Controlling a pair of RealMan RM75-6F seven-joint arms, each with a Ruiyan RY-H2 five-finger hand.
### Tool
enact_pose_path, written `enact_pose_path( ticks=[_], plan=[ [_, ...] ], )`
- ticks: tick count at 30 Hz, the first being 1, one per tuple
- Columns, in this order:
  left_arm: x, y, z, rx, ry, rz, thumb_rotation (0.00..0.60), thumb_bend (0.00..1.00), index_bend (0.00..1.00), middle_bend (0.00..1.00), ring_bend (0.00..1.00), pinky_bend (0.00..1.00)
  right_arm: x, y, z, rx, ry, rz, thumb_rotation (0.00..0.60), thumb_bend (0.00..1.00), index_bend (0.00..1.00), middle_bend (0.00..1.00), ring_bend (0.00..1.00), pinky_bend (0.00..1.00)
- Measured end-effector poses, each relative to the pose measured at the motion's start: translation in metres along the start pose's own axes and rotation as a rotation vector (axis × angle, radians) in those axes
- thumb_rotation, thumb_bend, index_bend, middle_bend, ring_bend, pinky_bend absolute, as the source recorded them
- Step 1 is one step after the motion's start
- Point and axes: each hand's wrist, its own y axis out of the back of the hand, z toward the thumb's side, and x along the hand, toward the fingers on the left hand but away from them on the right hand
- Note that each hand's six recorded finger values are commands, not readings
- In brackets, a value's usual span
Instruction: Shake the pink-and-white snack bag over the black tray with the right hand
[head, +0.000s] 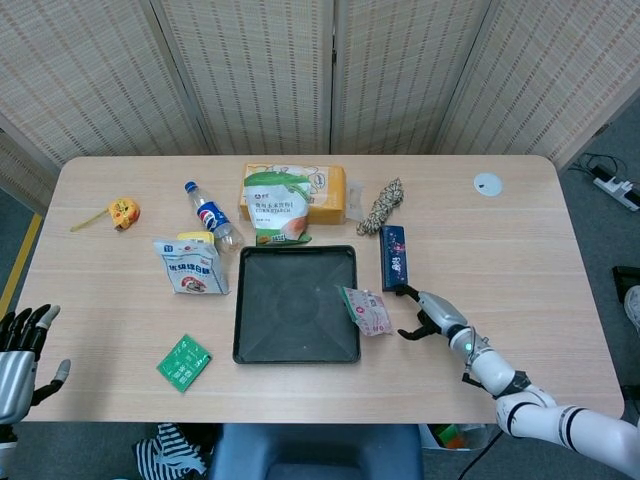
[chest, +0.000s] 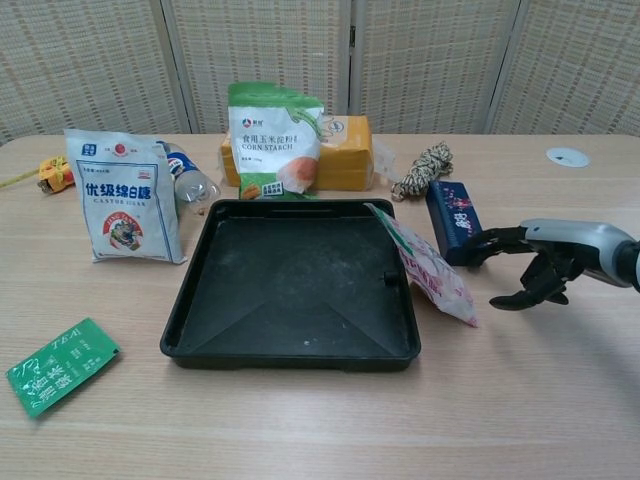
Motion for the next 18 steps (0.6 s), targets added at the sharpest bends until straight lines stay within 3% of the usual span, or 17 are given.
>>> enact_pose_path(
  ticks=[8, 13, 18],
  plan=[
    [0.0, 0.001, 0.0, -0.003, -0.003, 0.004, 0.6, 0.42, 0.11, 0.11, 0.09, 0.01, -0.014, 0.017, 0.005, 0.006, -0.006, -0.046, 0.6, 0.33, 0.09, 0.11, 0.88, 0.78],
    [-0.002, 0.0, -0.003, -0.005, 0.002, 0.004, 0.6, 0.42, 0.11, 0.11, 0.09, 0.01, -0.007, 0.009, 0.015, 0.008, 0.025, -0.021, 0.6, 0.33, 0.09, 0.11, 0.88, 0.78],
    [-0.003, 0.001, -0.003, -0.007, 0.001, 0.006, 0.6, 0.42, 0.11, 0.11, 0.09, 0.01, 0.009, 0.0, 0.022, 0.083, 0.074, 0.016, 0.6, 0.33, 0.09, 0.11, 0.87, 0.78]
  ],
)
